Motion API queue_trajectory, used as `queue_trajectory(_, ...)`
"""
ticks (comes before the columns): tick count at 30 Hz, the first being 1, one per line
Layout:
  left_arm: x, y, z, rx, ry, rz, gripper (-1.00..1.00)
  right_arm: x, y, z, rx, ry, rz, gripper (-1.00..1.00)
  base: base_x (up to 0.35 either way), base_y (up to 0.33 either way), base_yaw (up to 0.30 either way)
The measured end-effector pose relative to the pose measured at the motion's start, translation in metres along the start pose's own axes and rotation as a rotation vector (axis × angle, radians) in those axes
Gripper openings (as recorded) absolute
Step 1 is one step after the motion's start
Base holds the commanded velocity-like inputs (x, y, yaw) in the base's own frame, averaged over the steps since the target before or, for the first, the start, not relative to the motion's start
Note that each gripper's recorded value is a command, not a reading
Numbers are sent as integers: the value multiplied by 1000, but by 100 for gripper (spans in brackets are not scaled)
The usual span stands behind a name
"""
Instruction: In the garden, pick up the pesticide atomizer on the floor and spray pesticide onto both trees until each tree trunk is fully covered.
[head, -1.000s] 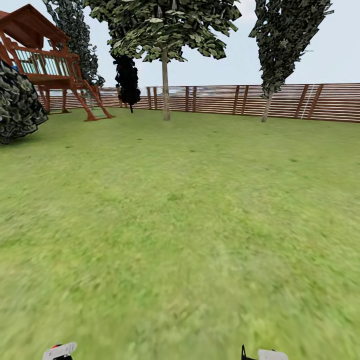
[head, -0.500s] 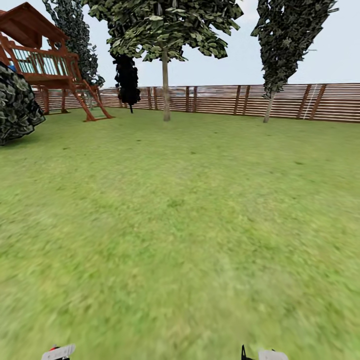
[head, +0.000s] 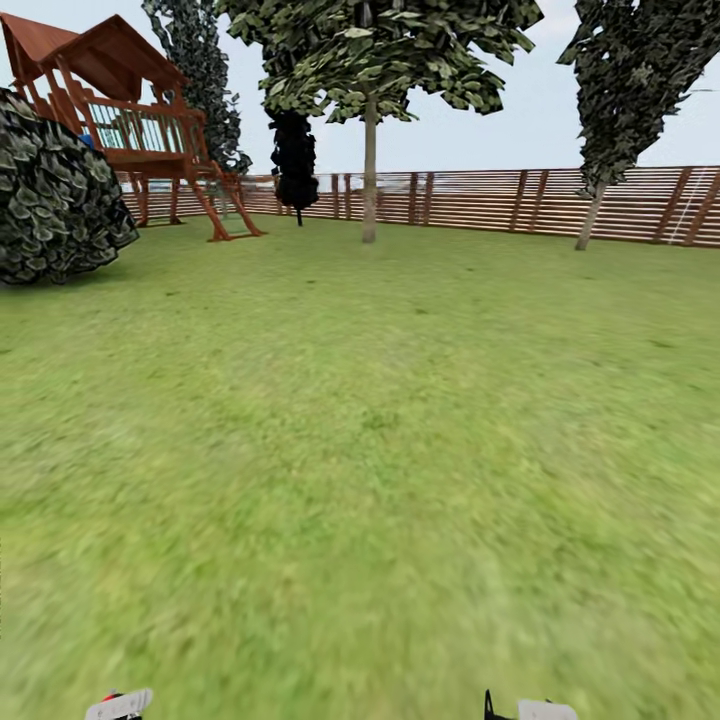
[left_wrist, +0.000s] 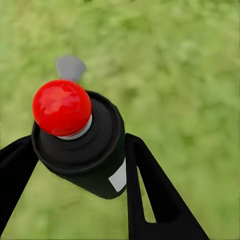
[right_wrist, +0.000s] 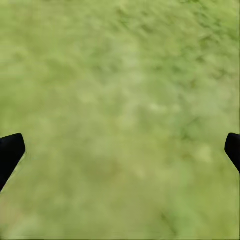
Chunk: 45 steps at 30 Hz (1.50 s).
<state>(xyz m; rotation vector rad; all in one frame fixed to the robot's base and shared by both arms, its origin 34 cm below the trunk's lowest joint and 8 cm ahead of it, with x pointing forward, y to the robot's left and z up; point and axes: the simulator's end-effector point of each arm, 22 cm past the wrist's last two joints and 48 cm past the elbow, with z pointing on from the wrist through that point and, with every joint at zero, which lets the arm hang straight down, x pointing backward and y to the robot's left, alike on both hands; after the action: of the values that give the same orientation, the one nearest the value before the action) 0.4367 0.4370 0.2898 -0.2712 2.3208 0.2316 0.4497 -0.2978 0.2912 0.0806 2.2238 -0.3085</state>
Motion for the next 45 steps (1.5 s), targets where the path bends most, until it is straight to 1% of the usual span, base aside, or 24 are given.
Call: queue_trajectory(45,4,1,-2,-1,5,2,-100,0,2,0,-3,0,0,100,338,0,2)
